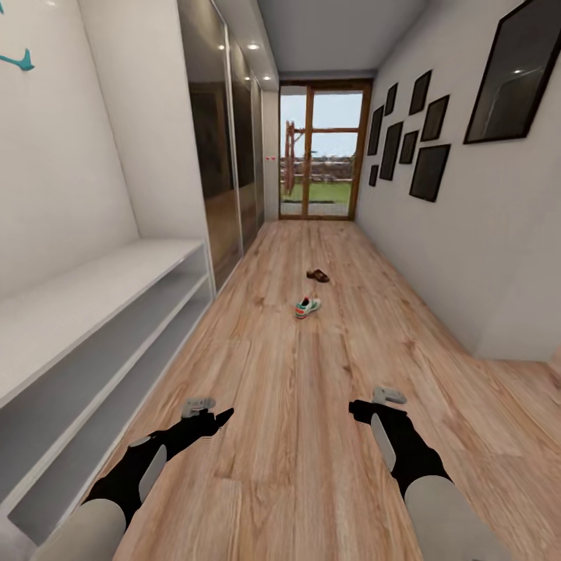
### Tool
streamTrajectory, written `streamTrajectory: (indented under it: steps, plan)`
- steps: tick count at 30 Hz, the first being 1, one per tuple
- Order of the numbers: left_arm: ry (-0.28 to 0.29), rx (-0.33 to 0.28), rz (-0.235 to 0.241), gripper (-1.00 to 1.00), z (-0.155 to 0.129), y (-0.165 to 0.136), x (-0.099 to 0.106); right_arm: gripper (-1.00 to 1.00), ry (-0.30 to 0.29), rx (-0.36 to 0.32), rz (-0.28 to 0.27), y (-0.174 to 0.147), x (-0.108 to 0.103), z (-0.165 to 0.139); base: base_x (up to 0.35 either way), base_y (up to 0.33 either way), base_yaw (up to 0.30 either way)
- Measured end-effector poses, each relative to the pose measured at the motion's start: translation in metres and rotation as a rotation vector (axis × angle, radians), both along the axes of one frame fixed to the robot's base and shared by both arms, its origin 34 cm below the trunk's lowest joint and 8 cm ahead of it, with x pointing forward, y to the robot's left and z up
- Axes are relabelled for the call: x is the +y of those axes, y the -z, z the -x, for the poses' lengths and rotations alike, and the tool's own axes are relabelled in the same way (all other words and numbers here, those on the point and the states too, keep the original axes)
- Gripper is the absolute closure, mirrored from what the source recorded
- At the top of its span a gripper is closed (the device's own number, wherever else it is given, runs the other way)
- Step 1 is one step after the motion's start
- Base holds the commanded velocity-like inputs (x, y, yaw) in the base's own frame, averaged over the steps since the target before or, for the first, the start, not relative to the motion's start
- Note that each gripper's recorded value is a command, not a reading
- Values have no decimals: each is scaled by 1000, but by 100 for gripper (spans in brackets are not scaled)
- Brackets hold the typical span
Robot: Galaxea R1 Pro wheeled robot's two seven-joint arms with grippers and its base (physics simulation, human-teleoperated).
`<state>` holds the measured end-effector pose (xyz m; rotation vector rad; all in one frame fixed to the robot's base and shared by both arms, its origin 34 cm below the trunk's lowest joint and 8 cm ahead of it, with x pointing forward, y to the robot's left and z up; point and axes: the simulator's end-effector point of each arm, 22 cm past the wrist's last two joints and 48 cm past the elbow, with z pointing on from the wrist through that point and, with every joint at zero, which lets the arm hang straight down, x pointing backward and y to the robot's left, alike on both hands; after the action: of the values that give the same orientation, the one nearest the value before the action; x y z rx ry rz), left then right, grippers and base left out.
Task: Pick up the two gym shoes and the two sandals from the corridor floor and place them onto the hallstand (shoe rack) in the corridor, making sure they are on the rack and not on the floor. Arrange them so the two gym shoes are next to each other and the two sandals are next to each other.
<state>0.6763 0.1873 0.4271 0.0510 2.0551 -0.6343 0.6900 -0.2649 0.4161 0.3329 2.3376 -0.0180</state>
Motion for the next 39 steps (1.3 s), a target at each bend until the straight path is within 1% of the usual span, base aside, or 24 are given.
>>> streamTrajectory:
  steps: [27, 39]
  plan:
    - [0, 0, 0, -100, 0, 0, 0, -100, 0, 0, -1, 0, 0, 0, 347, 0, -2]
    - [1, 0, -1, -100, 0, 0, 0, -100, -2, 2, -4, 1, 2, 0, 347, 0, -173]
